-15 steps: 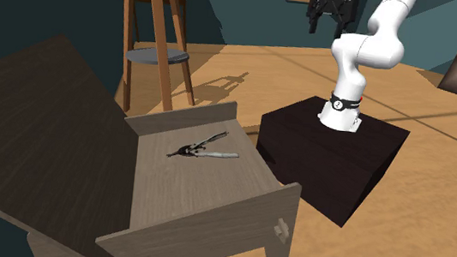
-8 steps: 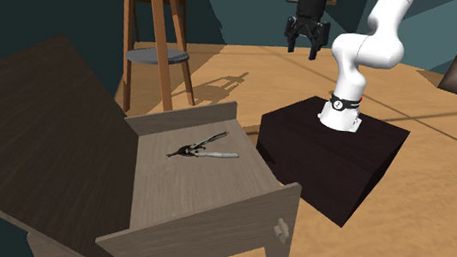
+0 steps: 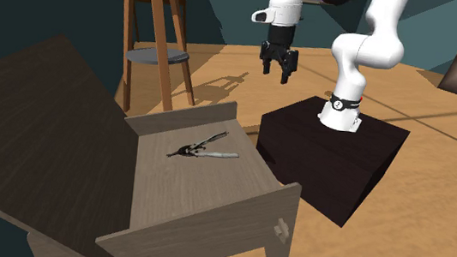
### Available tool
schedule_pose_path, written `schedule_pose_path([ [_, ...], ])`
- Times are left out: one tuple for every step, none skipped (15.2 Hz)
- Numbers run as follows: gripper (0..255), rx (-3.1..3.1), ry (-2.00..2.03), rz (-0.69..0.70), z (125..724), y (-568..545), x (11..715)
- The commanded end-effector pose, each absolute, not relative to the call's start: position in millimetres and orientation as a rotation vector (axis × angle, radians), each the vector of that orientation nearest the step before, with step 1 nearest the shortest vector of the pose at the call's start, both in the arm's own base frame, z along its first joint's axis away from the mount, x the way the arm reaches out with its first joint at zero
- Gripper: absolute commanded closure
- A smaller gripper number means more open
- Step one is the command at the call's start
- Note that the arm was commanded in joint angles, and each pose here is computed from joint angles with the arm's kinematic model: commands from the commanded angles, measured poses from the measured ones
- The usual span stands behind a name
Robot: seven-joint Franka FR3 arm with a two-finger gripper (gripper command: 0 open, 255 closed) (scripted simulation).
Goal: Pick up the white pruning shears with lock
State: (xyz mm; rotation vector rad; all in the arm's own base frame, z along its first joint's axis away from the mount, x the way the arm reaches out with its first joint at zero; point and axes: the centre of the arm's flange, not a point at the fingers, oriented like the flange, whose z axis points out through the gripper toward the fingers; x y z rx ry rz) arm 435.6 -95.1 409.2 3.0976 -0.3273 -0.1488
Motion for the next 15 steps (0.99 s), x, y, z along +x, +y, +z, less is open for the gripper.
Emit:
schedule_pose_path([
  [0, 3.094, -0.332, -0.15, 387.8, -108.3, 450.7],
  [0, 3.093, -0.335, -0.151, 378.2, -113.3, 458.3],
  [0, 3.091, -0.337, -0.152, 368.6, -118.3, 465.9],
  [0, 3.09, -0.34, -0.153, 359.0, -123.3, 473.5],
  [0, 3.089, -0.343, -0.154, 349.3, -128.4, 481.0],
  [0, 3.087, -0.345, -0.155, 339.7, -133.5, 488.6],
  [0, 3.086, -0.348, -0.157, 330.1, -138.5, 496.1],
  [0, 3.085, -0.35, -0.158, 320.4, -143.7, 503.6],
  [0, 3.083, -0.353, -0.159, 310.8, -148.8, 511.1],
  [0, 3.082, -0.355, -0.16, 301.2, -154.0, 518.6],
  [0, 3.081, -0.358, -0.161, 291.5, -159.1, 526.0],
  [0, 3.079, -0.361, -0.162, 281.9, -164.3, 533.5],
  [0, 3.078, -0.363, -0.163, 272.2, -169.6, 540.9],
  [0, 3.077, -0.366, -0.165, 262.6, -174.8, 548.3],
  [0, 3.075, -0.368, -0.166, 252.9, -180.1, 555.7],
])
